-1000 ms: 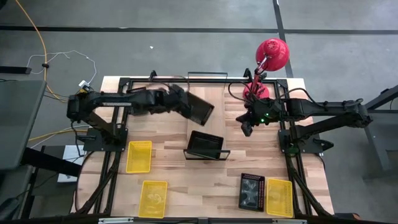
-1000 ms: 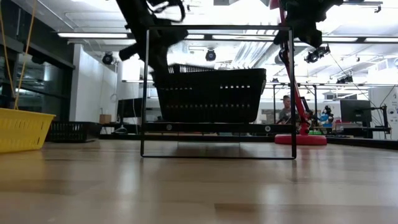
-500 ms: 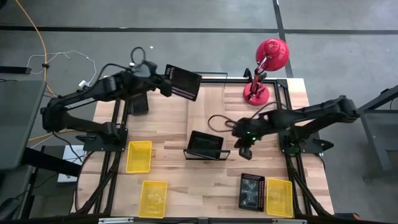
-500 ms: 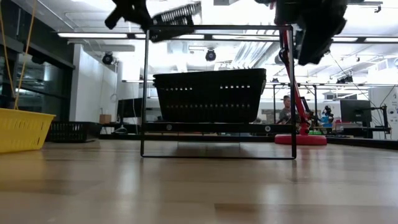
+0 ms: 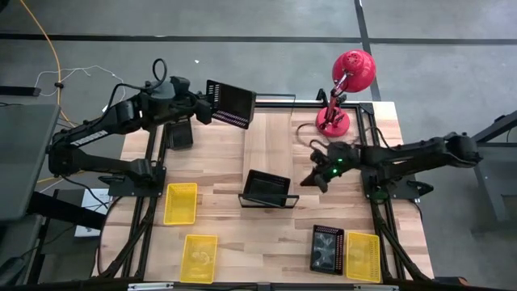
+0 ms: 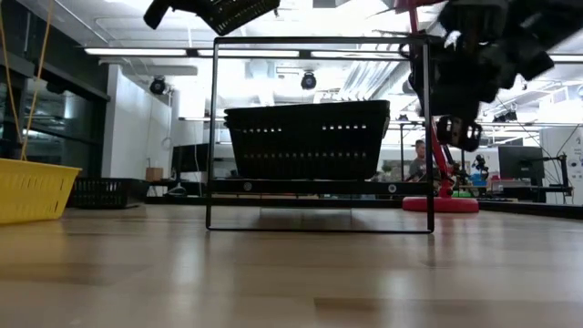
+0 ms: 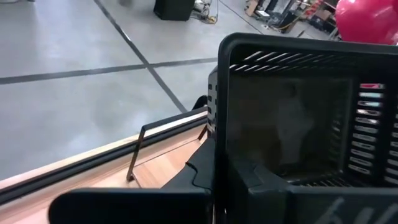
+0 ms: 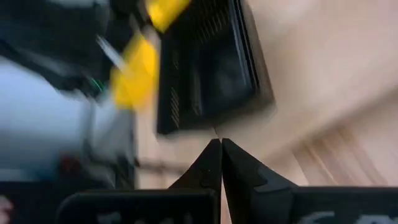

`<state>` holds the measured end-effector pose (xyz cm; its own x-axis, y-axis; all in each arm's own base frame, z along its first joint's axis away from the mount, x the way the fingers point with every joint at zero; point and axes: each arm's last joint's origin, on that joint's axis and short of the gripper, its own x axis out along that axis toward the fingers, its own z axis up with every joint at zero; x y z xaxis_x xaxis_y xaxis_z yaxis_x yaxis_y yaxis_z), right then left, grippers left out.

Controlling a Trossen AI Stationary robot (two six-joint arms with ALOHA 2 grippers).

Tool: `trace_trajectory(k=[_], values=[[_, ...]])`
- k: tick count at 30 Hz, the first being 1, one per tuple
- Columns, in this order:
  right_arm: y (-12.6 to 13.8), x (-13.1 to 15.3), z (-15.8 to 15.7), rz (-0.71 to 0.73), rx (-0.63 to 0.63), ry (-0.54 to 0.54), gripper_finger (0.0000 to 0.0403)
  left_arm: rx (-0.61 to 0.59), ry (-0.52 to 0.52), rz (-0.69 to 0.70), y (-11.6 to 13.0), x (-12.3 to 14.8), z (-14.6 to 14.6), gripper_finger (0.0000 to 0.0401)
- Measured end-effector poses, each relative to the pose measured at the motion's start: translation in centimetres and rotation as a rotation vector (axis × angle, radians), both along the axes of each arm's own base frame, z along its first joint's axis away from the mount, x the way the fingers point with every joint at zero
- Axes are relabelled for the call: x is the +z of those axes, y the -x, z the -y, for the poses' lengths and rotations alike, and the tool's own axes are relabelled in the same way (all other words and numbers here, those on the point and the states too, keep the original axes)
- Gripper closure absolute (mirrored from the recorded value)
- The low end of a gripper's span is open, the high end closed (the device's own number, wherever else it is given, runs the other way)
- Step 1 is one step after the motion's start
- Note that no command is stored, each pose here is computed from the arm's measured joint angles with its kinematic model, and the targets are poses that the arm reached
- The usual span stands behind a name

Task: Stack baskets on shelf by color
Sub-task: Put the black bin on the shelf

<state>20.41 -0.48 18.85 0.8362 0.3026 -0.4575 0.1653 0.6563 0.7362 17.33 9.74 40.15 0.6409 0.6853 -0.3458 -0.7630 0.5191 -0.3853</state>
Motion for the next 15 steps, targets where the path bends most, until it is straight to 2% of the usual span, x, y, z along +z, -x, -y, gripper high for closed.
trace_trajectory(k=[2,4,15], values=[[0.2,-0.6,-0.1,0.042,-0.056,-0.026,0.0403,0.004,0.008,0.009,0.0,0.0,0.0,0.0401],[0.1,-1.2,-0.2,0.023,-0.083,-0.031,0.0403,0.006,0.013,0.013,0.0,0.0,0.0,0.0401],[-2.0,-2.0,-0.5,0.022,-0.028,0.049,0.0403,0.005,0.024,0.025,0.0,0.0,0.0,0.0401]])
